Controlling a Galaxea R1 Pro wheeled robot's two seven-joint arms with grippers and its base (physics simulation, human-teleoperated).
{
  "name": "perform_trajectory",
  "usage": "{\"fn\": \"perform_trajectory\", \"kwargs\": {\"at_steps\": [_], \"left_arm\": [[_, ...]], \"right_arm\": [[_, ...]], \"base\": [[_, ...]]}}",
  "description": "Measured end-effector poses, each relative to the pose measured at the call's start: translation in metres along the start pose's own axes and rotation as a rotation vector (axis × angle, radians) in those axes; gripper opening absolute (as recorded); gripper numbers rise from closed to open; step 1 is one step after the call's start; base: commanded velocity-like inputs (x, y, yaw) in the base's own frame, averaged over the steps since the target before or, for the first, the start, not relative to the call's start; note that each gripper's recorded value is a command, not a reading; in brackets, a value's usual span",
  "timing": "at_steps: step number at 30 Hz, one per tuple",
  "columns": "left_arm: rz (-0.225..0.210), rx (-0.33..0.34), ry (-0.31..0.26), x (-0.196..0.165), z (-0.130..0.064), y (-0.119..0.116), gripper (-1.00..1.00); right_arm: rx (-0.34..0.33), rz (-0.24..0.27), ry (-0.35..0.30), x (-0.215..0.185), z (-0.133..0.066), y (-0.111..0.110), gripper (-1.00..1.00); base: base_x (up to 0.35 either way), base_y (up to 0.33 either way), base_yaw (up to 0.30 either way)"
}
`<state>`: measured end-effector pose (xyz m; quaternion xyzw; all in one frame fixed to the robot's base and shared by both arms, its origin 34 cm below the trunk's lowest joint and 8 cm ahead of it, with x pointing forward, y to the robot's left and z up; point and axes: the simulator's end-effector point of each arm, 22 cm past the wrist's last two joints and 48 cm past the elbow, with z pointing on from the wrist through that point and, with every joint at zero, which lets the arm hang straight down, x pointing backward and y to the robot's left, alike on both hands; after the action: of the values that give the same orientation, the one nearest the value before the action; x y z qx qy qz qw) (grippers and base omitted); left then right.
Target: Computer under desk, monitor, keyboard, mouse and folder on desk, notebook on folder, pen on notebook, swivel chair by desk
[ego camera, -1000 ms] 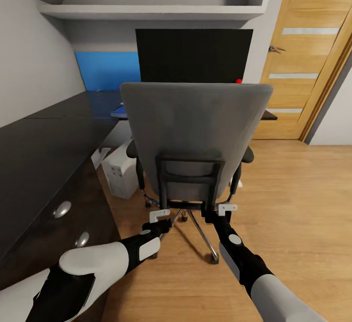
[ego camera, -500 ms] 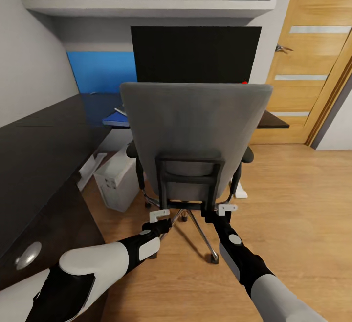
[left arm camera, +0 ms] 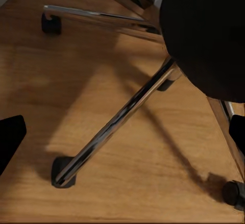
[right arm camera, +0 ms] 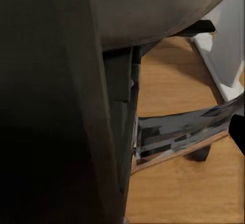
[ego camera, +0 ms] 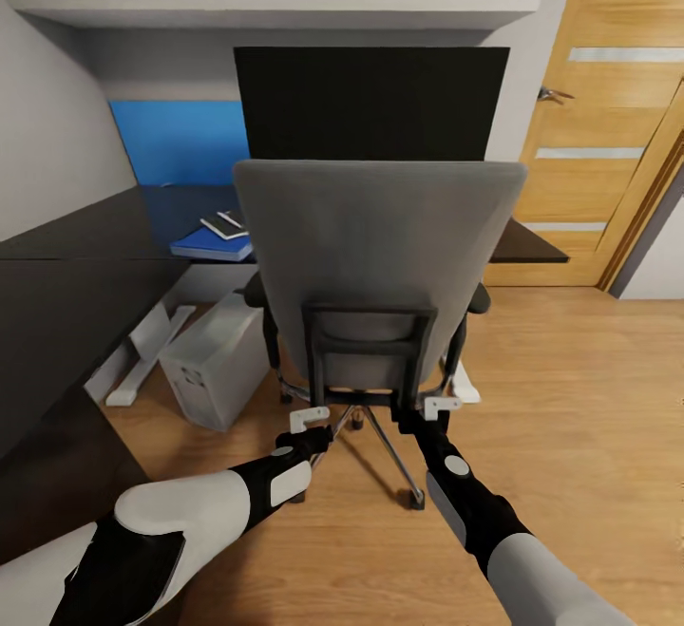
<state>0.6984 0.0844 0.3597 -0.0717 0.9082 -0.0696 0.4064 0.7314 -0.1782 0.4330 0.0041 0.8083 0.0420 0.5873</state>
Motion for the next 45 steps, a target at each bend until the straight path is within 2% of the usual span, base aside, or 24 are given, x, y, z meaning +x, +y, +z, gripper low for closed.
{"fn": "perform_trajectory", "kwargs": {"at_steps": [22,30,45], "left_arm": [[0.002,0.001,0.001,0.000,0.000,0.000,1.00],[0.006,0.007,-0.031,-0.018,-0.010,-0.004,1.00],[0.001,0.000,-0.078,-0.052,-0.030,-0.007,1.00]], "right_arm": [[0.000,0.003,-0.003,-0.001,0.000,0.001,1.00],[-0.002,0.002,-0.034,-0.022,-0.005,0.003,1.00],[-0.002,-0.001,-0.083,-0.061,-0.014,0.004,1.00]], "base": [[-0.266,-0.177,0.000],[-0.291,-0.026,0.000],[-0.049,0.000,0.000]]}}
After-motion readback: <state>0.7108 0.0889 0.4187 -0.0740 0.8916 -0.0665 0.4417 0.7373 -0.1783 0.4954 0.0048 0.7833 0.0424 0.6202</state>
